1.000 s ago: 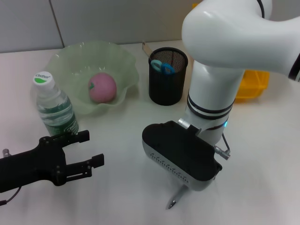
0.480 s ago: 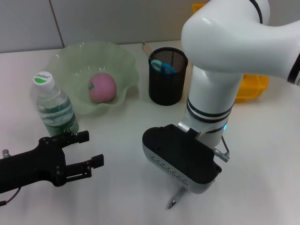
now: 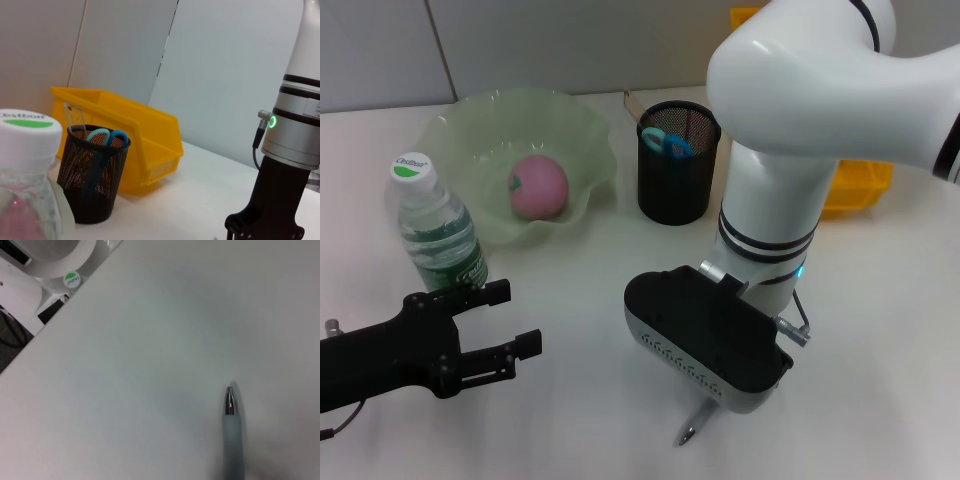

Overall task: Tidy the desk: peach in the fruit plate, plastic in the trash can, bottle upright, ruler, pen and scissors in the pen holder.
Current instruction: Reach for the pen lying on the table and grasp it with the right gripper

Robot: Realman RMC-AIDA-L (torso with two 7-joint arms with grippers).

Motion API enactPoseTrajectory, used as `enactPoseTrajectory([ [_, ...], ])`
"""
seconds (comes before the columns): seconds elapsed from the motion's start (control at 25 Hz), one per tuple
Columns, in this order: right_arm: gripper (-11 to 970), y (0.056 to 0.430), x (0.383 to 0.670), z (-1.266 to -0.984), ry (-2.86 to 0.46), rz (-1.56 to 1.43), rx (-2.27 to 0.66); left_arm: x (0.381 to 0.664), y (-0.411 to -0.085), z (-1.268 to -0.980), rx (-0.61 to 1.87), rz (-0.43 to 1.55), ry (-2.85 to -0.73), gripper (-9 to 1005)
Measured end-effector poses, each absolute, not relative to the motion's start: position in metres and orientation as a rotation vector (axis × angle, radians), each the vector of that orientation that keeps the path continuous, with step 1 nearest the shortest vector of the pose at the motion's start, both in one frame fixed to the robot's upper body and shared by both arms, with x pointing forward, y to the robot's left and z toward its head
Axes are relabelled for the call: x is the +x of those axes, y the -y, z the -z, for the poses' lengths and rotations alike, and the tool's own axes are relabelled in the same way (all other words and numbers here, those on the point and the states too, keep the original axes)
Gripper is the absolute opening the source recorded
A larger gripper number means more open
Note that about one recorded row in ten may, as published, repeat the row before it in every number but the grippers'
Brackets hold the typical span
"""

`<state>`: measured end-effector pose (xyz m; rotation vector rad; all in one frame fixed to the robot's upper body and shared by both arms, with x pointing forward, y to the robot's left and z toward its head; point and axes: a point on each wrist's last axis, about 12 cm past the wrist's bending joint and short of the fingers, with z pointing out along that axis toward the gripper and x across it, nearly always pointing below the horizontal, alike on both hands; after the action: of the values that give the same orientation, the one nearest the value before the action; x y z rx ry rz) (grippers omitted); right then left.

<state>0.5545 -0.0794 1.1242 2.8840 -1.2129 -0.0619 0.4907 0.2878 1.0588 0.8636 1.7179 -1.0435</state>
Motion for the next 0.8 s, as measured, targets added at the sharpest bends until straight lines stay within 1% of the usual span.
enactPoseTrajectory([
  [0.68,342,0.0802,0.5549,-1.1183,1.204,0.035,2.887,0.4895,-0.2887,-1.0587,0.861,1.049,-1.720,829],
  [0.8,277,0.0804,0.5547,-1.1165,1.193,0.024,2.887,0.4894,-0.2887,-1.0587,0.861,1.049,-1.720,829],
])
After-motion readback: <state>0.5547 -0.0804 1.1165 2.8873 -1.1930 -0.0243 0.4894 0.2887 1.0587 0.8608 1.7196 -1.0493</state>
